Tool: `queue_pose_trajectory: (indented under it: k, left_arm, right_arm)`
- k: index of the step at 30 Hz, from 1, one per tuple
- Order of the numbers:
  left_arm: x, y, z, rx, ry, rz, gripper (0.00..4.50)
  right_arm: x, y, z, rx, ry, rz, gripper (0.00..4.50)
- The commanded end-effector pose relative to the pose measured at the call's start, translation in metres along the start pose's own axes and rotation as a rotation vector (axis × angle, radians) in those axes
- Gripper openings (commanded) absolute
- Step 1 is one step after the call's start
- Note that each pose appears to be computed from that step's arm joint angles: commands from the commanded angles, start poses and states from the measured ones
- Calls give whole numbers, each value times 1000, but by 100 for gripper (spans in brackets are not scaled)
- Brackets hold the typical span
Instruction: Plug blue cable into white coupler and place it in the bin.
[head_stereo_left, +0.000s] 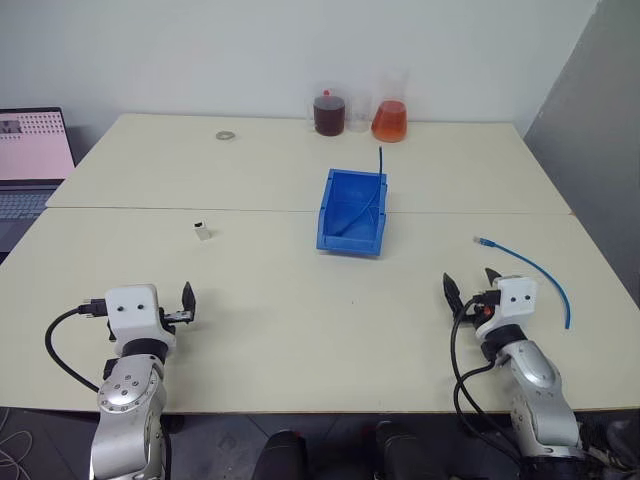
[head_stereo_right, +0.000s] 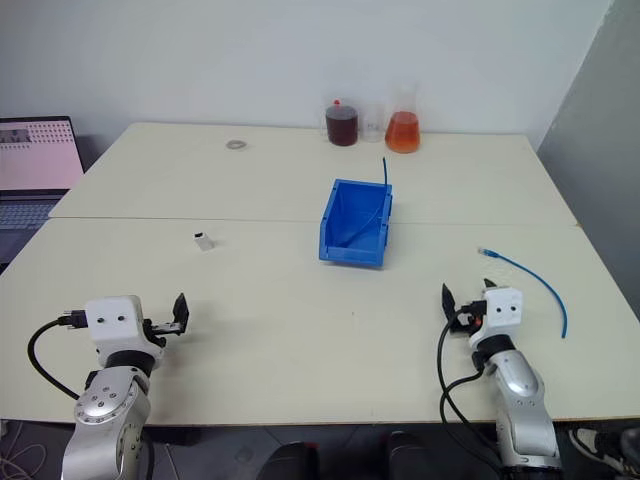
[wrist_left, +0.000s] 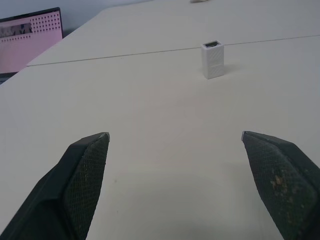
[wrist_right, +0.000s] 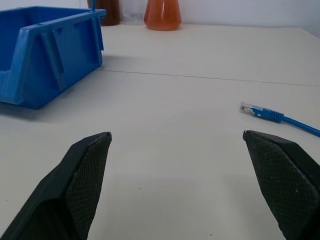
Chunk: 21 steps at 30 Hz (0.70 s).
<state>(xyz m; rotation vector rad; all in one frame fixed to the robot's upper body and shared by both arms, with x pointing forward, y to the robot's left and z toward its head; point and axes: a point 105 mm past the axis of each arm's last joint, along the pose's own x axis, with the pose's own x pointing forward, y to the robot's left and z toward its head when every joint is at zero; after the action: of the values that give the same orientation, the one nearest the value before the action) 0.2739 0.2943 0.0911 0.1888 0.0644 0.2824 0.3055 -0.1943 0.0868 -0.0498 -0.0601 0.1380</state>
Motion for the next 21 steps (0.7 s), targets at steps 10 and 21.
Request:
queue_pose_trajectory:
  k: [10, 21]
  left_arm:
    - [-11, -12, 10, 40, -67, -67, 448]
    - [-18, -13, 6, 40, -71, -77, 448]
  right_arm:
    - [-3, 7, 16, -15, -29, 28, 450]
    - [-5, 9, 11, -8, -11, 58, 450]
